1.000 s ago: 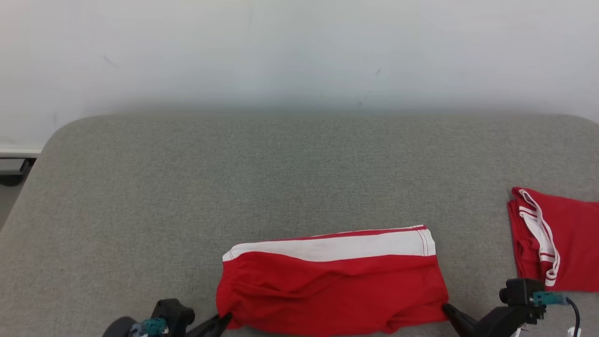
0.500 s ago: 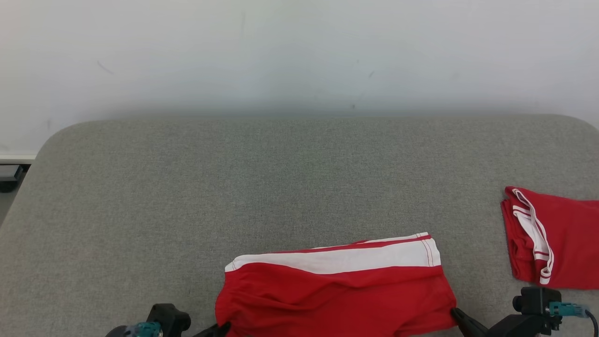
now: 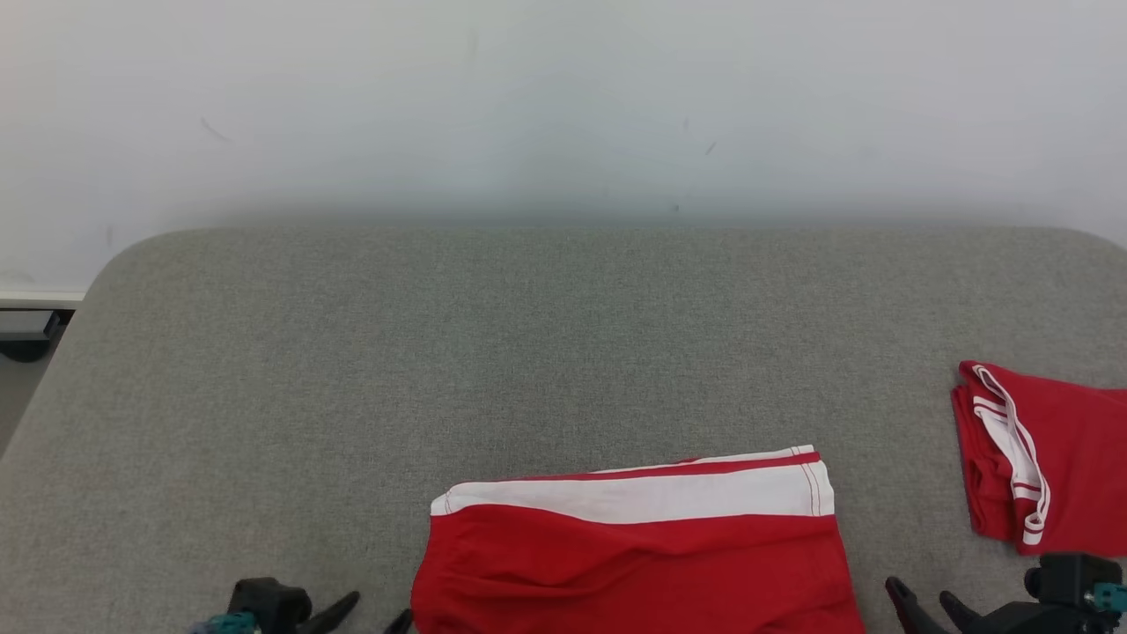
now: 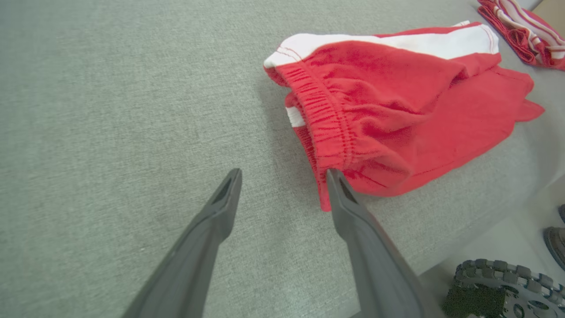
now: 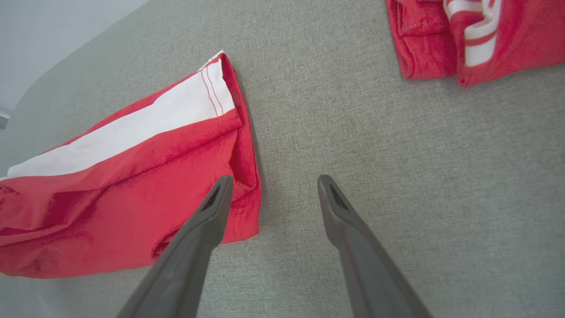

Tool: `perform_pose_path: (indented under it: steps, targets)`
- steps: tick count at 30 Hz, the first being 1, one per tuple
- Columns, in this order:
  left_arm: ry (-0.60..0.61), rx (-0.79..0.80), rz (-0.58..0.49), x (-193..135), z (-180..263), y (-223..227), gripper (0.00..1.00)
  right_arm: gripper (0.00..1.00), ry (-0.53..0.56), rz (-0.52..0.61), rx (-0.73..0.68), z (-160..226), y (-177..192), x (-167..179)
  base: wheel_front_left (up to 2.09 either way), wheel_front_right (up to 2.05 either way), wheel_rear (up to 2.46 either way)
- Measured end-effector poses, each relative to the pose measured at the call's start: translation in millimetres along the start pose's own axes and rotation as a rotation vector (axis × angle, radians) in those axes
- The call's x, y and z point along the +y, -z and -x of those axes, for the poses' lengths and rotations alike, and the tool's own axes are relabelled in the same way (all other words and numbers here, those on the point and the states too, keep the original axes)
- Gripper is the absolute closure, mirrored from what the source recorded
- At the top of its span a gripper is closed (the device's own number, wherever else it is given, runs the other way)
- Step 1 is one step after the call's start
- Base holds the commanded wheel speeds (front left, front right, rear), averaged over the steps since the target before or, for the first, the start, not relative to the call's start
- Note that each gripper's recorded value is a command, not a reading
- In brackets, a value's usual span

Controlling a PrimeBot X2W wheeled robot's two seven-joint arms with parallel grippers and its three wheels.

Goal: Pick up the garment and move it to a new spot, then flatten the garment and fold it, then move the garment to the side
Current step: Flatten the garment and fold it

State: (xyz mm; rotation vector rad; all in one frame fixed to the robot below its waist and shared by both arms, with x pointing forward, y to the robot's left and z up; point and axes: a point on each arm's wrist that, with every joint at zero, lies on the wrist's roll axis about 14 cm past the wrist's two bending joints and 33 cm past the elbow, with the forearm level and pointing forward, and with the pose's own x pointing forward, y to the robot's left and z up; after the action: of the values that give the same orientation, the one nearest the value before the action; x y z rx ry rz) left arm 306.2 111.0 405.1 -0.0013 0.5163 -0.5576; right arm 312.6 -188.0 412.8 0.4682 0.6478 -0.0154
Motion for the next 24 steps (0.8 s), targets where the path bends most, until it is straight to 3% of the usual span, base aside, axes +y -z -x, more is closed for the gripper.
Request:
perform_pose_path:
  steps: [9,13,19,24]
  targets:
    - [-0.299,-0.286,0.116,53,25,-47,0.00,0.00,0.009,0.007,-0.277,18,-54,4,0.00,0.00,0.00]
    - [-0.351,-0.390,0.141,60,37,-60,0.00,0.00,-0.031,-0.013,-0.362,23,-64,20,0.00,0.00,0.00]
    - [-0.376,-0.475,0.159,59,48,-75,0.00,0.00,-0.124,0.050,-0.501,33,-88,52,0.00,0.00,0.00]
    - [-0.410,-0.492,0.190,61,59,-67,0.00,0.00,-0.192,0.101,-0.534,36,-88,74,0.00,0.00,0.00]
